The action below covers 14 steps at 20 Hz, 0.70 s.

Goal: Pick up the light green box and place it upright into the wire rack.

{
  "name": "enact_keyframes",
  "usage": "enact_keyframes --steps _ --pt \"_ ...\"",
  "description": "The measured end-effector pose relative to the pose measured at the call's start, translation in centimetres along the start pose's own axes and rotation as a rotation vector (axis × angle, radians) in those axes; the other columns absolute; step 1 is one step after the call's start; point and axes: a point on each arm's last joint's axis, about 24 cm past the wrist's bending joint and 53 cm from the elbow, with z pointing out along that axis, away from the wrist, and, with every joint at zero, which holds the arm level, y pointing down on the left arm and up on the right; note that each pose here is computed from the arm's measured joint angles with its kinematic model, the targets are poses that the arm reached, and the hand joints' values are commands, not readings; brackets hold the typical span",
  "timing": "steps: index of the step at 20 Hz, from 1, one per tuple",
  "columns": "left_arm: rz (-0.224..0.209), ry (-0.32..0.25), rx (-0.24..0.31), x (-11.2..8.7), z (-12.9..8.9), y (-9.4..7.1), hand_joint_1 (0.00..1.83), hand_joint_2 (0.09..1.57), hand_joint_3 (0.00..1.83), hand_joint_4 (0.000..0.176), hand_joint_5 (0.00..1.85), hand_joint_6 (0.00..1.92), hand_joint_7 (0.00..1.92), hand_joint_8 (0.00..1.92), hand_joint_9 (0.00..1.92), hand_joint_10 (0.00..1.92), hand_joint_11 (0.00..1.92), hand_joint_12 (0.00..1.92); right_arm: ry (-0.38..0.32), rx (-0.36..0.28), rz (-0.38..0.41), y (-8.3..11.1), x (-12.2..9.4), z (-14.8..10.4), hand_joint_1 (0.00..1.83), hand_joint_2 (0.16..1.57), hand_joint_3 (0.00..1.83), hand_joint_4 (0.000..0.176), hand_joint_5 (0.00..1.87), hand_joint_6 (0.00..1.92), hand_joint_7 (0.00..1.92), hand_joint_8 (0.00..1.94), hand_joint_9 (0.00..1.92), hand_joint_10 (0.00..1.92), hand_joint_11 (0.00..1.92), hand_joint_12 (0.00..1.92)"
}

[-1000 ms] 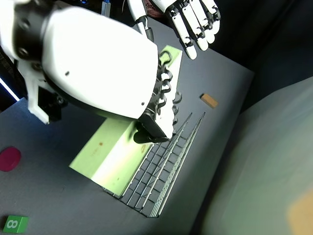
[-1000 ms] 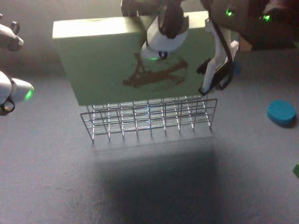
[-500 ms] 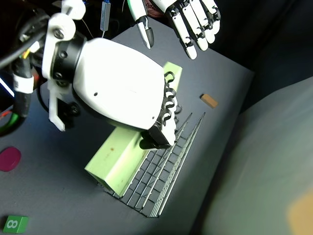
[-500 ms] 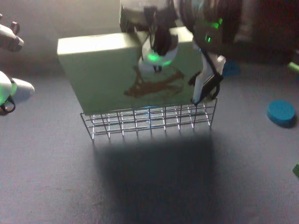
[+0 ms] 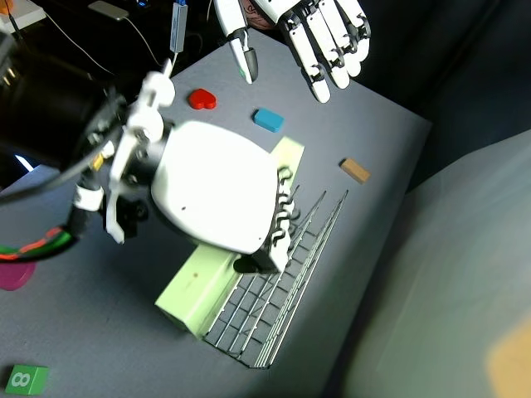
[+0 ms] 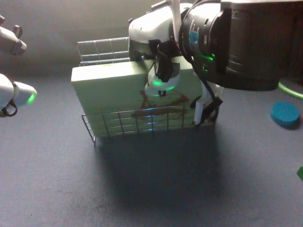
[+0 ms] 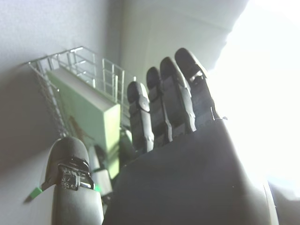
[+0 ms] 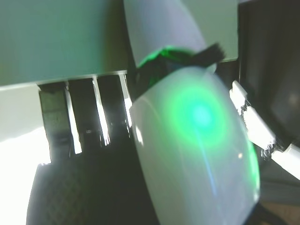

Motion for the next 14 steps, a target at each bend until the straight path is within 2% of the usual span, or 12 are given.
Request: enact_keyframes --steps 4,9,12,13,14 --pt "0.000 0.000 -0.001 0.01 0.00 0.02 0.15 1.23 0.00 0.045 0.36 0.00 0.30 0.00 0.27 0.00 0.00 0.71 -0.002 -0.010 0.010 -0.04 0.03 0.24 1.35 1.18 0.00 0.000 0.75 1.12 0.90 1.18 0.77 1.47 0.73 1.52" --pt "0.000 0.000 -0.001 0.01 0.00 0.02 0.15 1.23 0.00 0.044 0.36 0.00 0.30 0.00 0.27 0.00 0.00 0.74 0.001 -0.007 -0.002 -0.33 0.42 0.34 1.35 1.19 0.00 0.000 0.74 1.16 0.89 1.19 0.77 1.48 0.70 1.55" --pt "0.000 0.000 -0.001 0.01 0.00 0.02 0.15 1.23 0.00 0.044 0.36 0.00 0.30 0.00 0.27 0.00 0.00 0.76 -0.007 -0.010 -0.013 -0.26 0.25 0.34 1.35 1.18 0.00 0.000 0.74 1.23 0.90 1.12 0.77 1.44 0.66 1.52" --pt "0.000 0.000 -0.001 0.01 0.00 0.02 0.15 1.23 0.00 0.044 0.36 0.00 0.30 0.00 0.27 0.00 0.00 0.78 -0.007 -0.009 -0.013 -0.27 0.25 0.34 1.22 1.20 0.00 0.000 0.73 1.26 0.91 1.18 0.71 1.13 0.61 1.50" --pt "0.000 0.000 -0.001 0.01 0.00 0.02 0.15 1.23 0.00 0.044 0.36 0.00 0.30 0.00 0.27 0.00 0.00 0.79 -0.007 -0.009 -0.013 -0.26 0.24 0.34 1.18 1.21 0.00 0.000 0.73 1.28 0.88 1.23 0.67 0.97 0.56 1.50"
